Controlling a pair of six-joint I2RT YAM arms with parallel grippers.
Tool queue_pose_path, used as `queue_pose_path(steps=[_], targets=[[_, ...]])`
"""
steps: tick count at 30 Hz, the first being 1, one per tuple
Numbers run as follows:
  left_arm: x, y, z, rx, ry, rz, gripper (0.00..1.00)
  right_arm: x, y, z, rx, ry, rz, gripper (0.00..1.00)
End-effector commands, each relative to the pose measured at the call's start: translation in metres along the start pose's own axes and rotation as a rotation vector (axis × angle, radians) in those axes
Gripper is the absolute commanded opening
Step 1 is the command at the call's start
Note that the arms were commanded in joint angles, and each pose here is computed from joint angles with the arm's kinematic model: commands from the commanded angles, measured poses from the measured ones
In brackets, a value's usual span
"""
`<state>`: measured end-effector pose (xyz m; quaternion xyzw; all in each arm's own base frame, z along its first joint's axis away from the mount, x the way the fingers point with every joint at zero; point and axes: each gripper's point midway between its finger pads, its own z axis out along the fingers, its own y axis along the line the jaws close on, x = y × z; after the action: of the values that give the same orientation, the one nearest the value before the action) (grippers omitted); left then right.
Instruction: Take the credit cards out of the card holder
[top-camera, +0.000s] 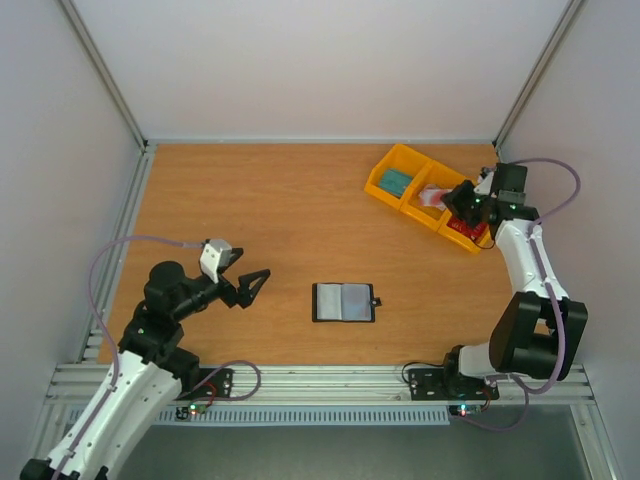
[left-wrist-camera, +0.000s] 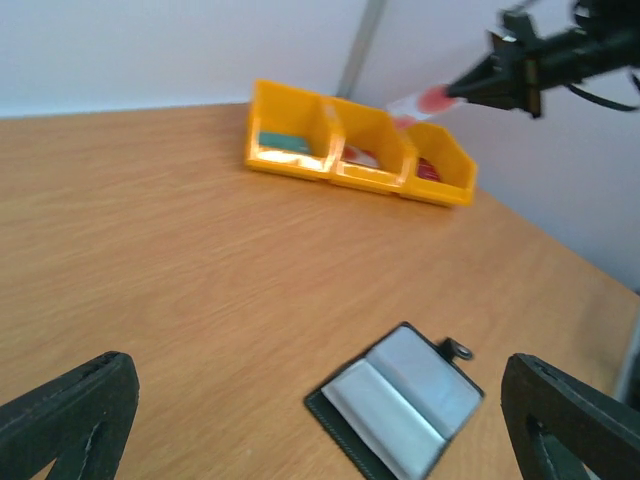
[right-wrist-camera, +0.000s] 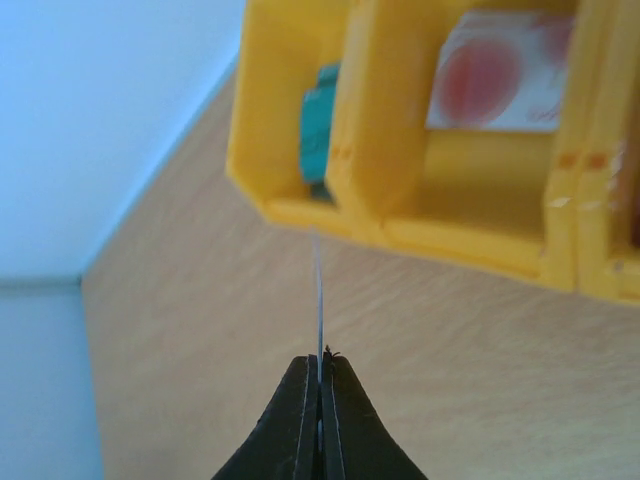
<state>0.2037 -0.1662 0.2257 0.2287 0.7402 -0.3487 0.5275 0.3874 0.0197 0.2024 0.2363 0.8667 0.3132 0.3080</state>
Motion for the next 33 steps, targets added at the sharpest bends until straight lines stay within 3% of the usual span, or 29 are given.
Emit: queue_pose_path(steps=[1,10,17,33], targets=[[-0.006,0.032,-0.008,-0.167,-0.101,-0.128,0.99,-0.054,-0.010,-0.003,-0.013,-0.210,0.207,0.01],[-0.004,0.036,-0.010,-0.173,-0.127,-0.104,0.99,-0.102,-0.045,0.034,0.137,-0.274,0.265,0.01],[-0.009,0.035,-0.013,-0.177,-0.158,-0.075,0.99,-0.106,-0.051,0.071,0.150,-0.162,0.263,0.01],[-0.007,0.035,-0.012,-0.172,-0.159,-0.075,0.99,-0.094,-0.068,0.126,0.217,-0.033,0.241,0.01]])
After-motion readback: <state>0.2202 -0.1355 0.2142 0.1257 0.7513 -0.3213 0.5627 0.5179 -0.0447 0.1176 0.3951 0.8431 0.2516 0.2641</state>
